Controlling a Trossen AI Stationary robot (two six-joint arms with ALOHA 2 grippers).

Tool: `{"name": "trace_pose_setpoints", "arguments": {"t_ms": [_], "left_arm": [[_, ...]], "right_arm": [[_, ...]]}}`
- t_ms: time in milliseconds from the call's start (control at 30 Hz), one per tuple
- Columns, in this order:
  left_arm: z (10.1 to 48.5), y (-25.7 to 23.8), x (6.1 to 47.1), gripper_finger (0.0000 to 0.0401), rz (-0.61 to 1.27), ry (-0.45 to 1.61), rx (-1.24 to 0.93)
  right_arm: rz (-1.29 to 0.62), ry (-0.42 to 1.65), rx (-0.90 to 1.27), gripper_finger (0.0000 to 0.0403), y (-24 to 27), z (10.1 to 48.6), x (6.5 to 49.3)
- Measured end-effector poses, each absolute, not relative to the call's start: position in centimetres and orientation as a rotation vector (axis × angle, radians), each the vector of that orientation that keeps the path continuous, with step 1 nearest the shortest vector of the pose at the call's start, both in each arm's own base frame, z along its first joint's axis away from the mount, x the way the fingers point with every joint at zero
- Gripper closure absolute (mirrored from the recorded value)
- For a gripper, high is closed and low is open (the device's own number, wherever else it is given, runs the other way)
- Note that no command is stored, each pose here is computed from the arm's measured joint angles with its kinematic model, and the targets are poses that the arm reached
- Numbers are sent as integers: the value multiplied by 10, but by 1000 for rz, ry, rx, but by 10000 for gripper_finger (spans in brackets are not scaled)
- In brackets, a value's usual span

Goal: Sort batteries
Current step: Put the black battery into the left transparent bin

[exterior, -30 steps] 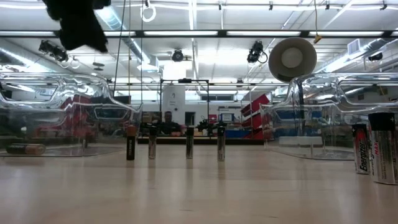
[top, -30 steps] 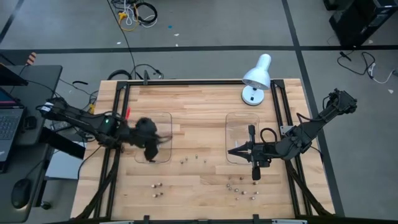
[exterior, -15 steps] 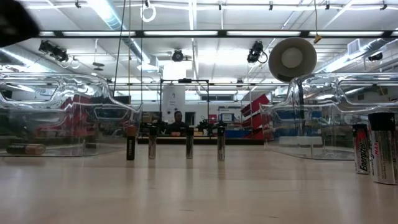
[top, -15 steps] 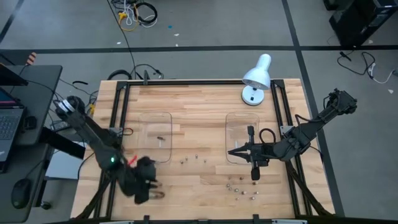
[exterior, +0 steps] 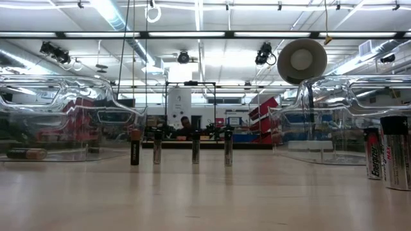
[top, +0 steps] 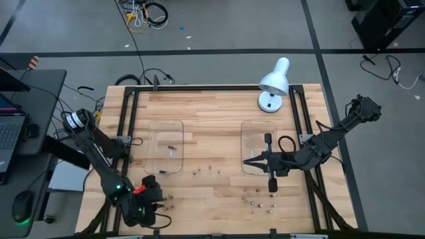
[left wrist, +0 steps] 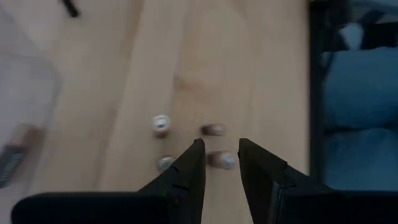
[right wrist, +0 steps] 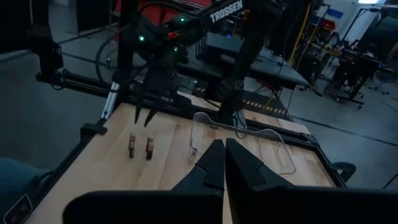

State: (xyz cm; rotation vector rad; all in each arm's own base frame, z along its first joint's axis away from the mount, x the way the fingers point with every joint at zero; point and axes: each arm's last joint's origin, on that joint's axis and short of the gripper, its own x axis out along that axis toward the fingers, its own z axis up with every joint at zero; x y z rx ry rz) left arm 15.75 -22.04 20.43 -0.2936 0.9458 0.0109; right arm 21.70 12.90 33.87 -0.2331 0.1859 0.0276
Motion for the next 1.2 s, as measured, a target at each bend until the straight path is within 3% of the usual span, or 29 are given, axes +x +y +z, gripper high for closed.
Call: {"name": "trace_pose_setpoints", "arguments": {"t_ms": [633,1200], "left_arm": [[181,-212,153,244,100,996,-222],[183,-213,154,242,111,946,-231]], "right_arm": [[29,205,-245,400,129,337,217],[83,206,-239,400,130,336,217]]}}
